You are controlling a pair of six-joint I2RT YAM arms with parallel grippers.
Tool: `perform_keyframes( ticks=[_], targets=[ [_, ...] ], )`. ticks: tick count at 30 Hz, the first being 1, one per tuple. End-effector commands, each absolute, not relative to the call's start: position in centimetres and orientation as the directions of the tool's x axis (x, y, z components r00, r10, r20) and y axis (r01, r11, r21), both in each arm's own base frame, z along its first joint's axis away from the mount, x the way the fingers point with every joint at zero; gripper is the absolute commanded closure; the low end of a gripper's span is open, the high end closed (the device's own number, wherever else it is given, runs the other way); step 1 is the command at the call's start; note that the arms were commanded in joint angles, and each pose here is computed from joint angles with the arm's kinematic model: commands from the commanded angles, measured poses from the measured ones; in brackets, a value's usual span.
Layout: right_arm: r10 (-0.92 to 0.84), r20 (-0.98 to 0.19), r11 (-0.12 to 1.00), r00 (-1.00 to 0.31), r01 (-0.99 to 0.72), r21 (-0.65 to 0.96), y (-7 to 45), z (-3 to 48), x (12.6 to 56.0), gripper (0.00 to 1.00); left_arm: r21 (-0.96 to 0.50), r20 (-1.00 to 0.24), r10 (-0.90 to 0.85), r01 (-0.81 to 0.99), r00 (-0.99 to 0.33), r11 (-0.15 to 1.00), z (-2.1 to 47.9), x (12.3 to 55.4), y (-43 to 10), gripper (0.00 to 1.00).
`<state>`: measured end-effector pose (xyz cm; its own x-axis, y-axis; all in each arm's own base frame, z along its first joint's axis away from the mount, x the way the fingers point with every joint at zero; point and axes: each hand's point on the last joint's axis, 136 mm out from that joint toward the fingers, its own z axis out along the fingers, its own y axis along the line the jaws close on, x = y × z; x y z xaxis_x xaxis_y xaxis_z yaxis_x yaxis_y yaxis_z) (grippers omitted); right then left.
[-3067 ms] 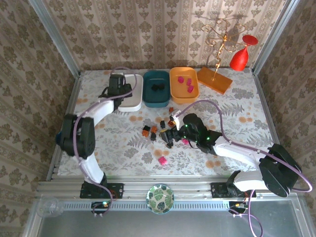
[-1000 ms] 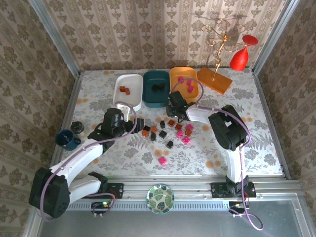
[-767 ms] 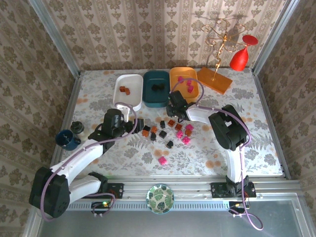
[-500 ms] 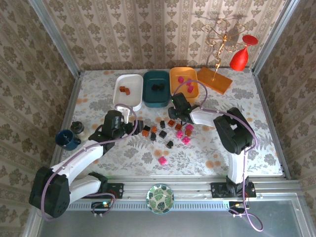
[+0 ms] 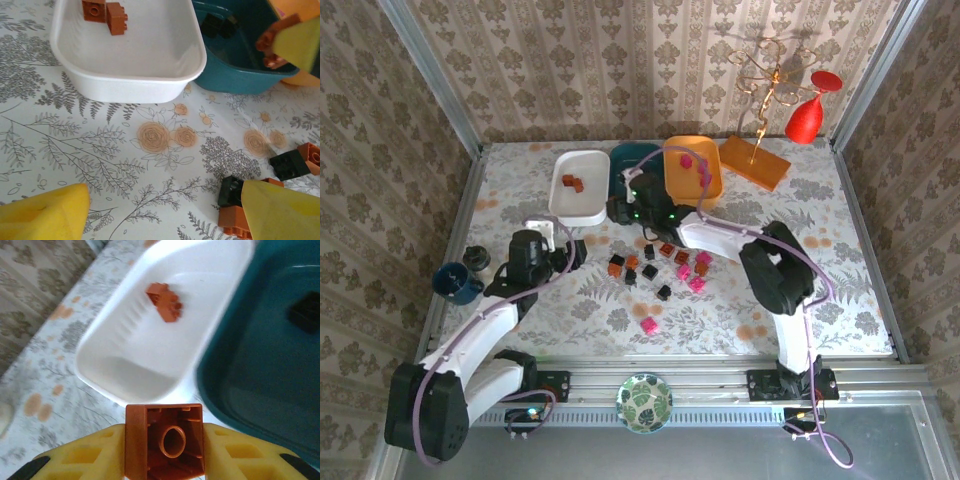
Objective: Sort the legos into containers by color
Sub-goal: Place the lego in the container.
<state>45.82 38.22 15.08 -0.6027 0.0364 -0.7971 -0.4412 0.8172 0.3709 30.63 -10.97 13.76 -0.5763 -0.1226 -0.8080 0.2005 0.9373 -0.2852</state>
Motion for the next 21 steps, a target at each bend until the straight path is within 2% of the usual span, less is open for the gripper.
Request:
perform_keyframes(
  ticks=[1, 7, 12, 17, 21],
  targets=[
    [0.11, -0.791, 0.758, -0.602, -0.464, 0.458, 41.2, 16.0, 47.5, 0.6, -0.285, -0.823, -0.153, 0.164, -0.547, 0.944, 14.2, 30.7, -10.0, 0.19],
    [0.133, -0.795, 0.747, -0.592, -0.467, 0.473, 44.5, 14.4, 51.2, 0.58, -0.283, -0.826, -0.158, 0.156, -0.541, 0.946, 14.1, 30.6, -9.7, 0.19],
    [0.111, -0.821, 0.772, -0.56, -0.471, 0.426, 45.7, 13.7, 54.3, 0.5, -0.282, -0.83, -0.159, 0.156, -0.534, 0.947, 13.9, 30.7, -9.7, 0.19],
    [0.088, -0.851, 0.758, -0.518, -0.519, 0.395, 46.0, 17.2, 55.0, 0.39, -0.291, -0.828, -0.157, 0.172, -0.539, 0.941, 13.9, 30.6, -10.0, 0.19],
    [0.054, -0.868, 0.733, -0.493, -0.571, 0.369, 45.0, 20.9, 52.7, 0.36, -0.32, -0.824, -0.157, 0.217, -0.545, 0.922, 14.0, 30.4, -11.0, 0.18]
  ],
)
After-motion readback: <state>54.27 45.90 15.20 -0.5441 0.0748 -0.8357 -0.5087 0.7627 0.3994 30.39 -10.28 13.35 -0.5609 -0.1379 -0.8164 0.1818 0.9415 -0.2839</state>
